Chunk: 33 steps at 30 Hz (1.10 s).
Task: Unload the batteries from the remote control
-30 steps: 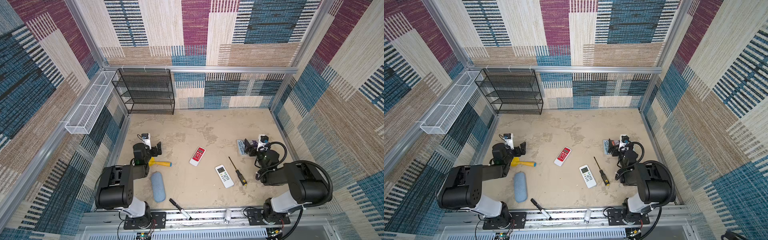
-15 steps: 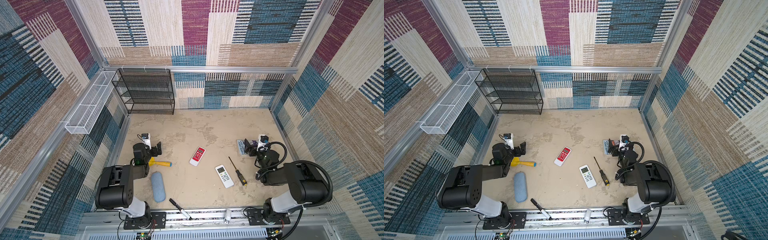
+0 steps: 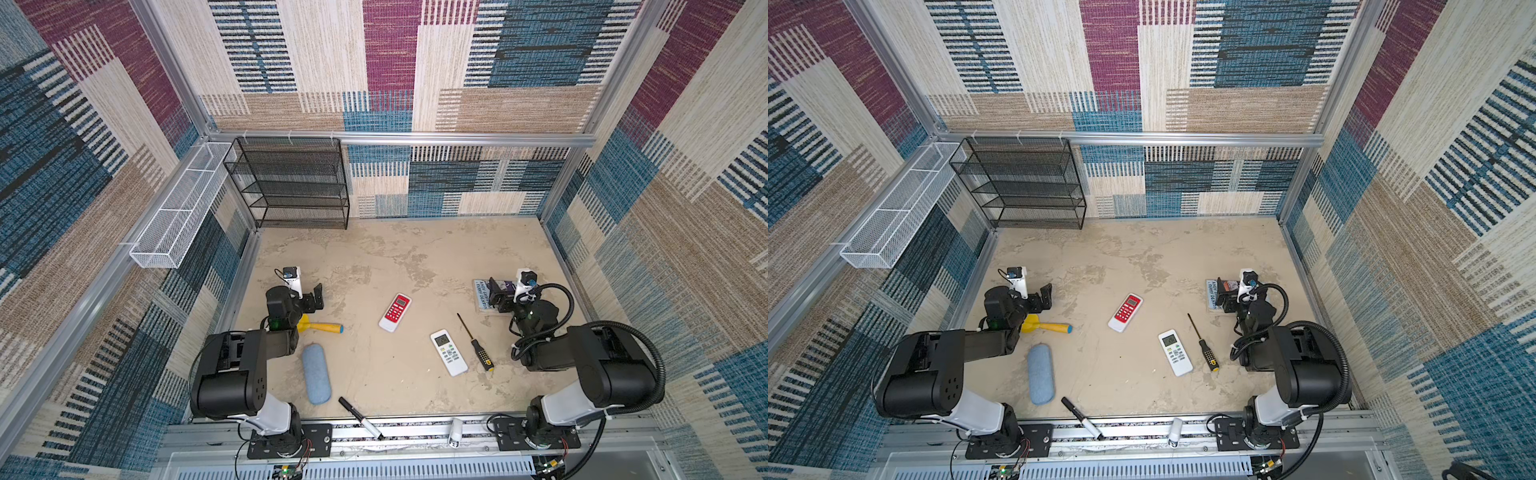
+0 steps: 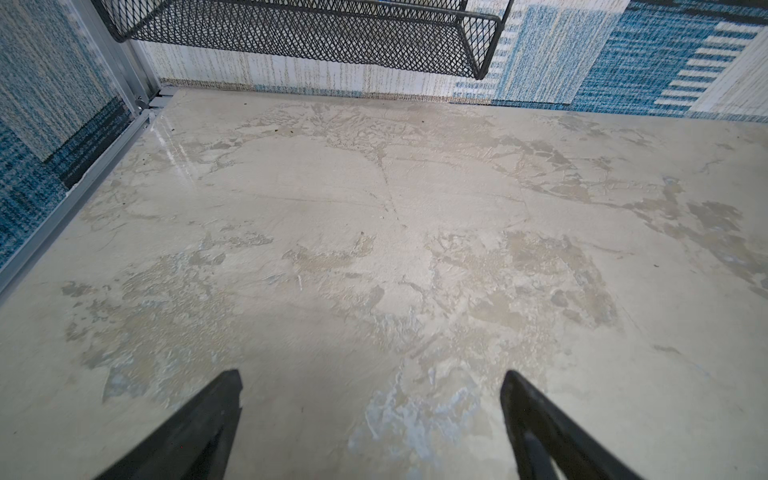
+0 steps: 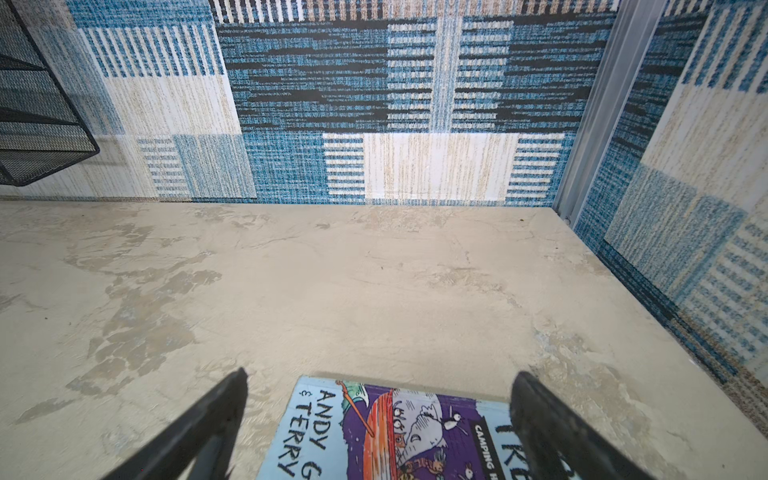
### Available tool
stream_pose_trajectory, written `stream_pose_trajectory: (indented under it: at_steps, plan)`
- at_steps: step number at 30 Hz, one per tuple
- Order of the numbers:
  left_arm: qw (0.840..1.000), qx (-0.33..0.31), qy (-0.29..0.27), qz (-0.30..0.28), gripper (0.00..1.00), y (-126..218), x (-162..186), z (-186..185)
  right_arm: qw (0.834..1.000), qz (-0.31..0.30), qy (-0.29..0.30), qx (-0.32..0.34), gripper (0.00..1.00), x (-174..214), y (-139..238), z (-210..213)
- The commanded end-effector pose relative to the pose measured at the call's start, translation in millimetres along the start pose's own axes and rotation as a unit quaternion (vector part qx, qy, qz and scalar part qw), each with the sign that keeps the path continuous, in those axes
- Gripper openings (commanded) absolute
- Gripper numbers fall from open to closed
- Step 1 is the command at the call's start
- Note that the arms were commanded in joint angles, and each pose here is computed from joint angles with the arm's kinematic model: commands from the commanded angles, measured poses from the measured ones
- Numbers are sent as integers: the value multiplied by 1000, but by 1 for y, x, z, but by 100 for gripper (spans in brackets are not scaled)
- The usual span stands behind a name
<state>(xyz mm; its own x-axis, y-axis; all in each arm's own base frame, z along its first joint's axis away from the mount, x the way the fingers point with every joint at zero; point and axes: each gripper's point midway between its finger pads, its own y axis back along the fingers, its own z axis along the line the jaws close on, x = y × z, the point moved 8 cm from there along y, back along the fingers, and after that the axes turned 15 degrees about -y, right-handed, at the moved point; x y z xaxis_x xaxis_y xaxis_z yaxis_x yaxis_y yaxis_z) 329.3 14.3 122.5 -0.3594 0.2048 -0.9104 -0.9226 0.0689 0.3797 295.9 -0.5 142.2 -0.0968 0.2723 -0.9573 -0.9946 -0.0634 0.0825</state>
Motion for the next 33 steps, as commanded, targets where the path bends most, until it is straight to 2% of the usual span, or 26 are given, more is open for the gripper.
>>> stream_pose_trajectory:
  at_steps: [1, 14, 16, 19, 21, 23, 24, 28, 31, 33]
  plan:
    - [1000, 6, -11, -3, 99, -1, -2, -1, 1000, -15, 1, -1, 100, -6, -1, 1]
    - [1000, 6, -11, -6, 99, 1, -2, -1, 1000, -17, 1, -3, 100, -6, 1, 2]
    - [1000, -10, -9, -4, 99, 3, -5, 1, 1000, -18, 0, 4, 100, -9, 0, 1]
    - [999, -36, 5, 32, 98, 9, -19, 8, 1000, -13, -6, 16, 99, -17, -3, 1]
    - [997, -40, 15, 62, 95, 12, -30, 12, 1000, 4, -14, 21, 100, -23, -7, 3]
    - [994, -45, 42, 94, 96, 14, -41, 15, 999, 25, -24, 20, 100, -29, -10, 5]
    - [992, -43, 55, 107, 99, 15, -44, 15, 998, 35, -35, 26, 100, -31, -11, 6]
    - [986, -29, 90, 136, 99, 17, -50, -1, 992, 80, -87, 54, 100, -35, -11, 6]
    - [984, -6, 72, 164, 99, 19, -56, -26, 981, 119, -124, 87, 100, -37, -13, 6]
    - [983, 19, 36, 180, 99, 21, -61, -50, 977, 146, -125, 92, 100, -36, -13, 15]
